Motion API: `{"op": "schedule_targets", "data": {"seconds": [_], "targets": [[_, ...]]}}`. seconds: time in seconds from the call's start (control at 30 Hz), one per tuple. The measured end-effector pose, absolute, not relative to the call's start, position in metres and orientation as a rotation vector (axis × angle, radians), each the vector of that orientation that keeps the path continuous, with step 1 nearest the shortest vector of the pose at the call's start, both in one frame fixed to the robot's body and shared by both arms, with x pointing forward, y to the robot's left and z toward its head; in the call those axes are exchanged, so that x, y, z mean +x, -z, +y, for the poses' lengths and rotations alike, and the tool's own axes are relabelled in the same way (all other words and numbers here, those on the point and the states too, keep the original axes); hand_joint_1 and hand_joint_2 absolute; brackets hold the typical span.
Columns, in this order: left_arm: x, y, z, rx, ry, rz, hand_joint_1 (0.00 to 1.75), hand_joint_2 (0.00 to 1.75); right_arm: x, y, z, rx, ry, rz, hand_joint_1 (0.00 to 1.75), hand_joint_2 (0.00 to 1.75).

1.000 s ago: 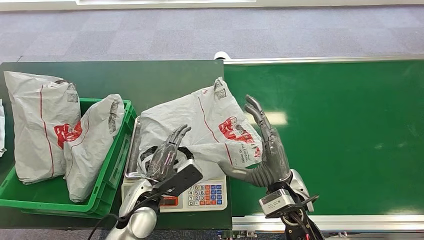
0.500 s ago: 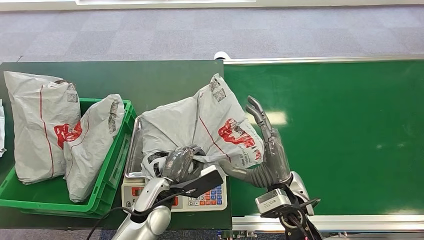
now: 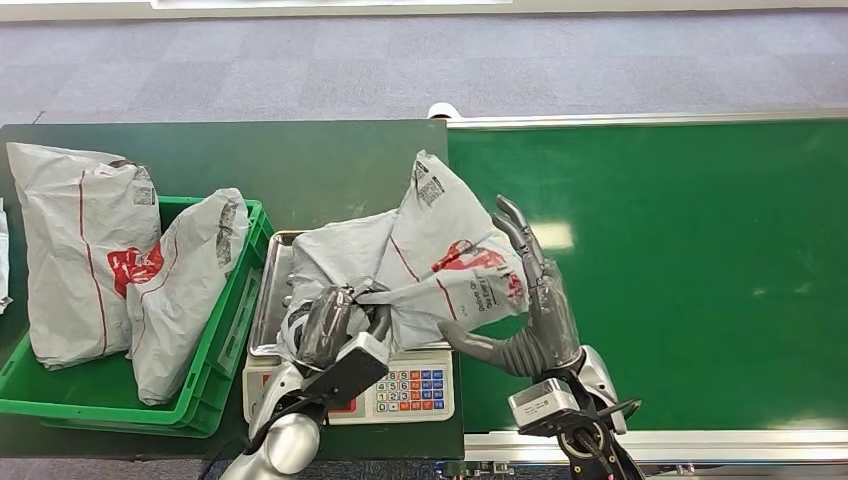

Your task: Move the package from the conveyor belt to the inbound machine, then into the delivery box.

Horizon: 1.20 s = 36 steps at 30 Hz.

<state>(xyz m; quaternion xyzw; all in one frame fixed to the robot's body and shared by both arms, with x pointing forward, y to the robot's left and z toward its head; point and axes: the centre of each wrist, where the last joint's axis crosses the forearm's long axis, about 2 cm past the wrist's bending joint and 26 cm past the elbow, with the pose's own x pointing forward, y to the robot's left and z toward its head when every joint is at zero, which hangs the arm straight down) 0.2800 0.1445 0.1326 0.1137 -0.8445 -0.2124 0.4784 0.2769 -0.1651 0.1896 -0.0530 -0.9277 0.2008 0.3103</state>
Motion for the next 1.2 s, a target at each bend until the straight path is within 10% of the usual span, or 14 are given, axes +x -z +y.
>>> {"op": "schedule_targets", "data": {"seconds": [0.77,1.2], "targets": [[0.245,-0.241,0.216,0.829,-0.191,-2.718,1.73,1.75,0.275,-0.184,-0.173,-0.164,-0.522,-2.439,0.00,1.75],[0.262,-0.194,0.299,1.226,-0.240,-2.054,1.74,1.75,0.269,-0.178,-0.174,-0.223,-0.546,-2.416,0.00,1.75]]}}
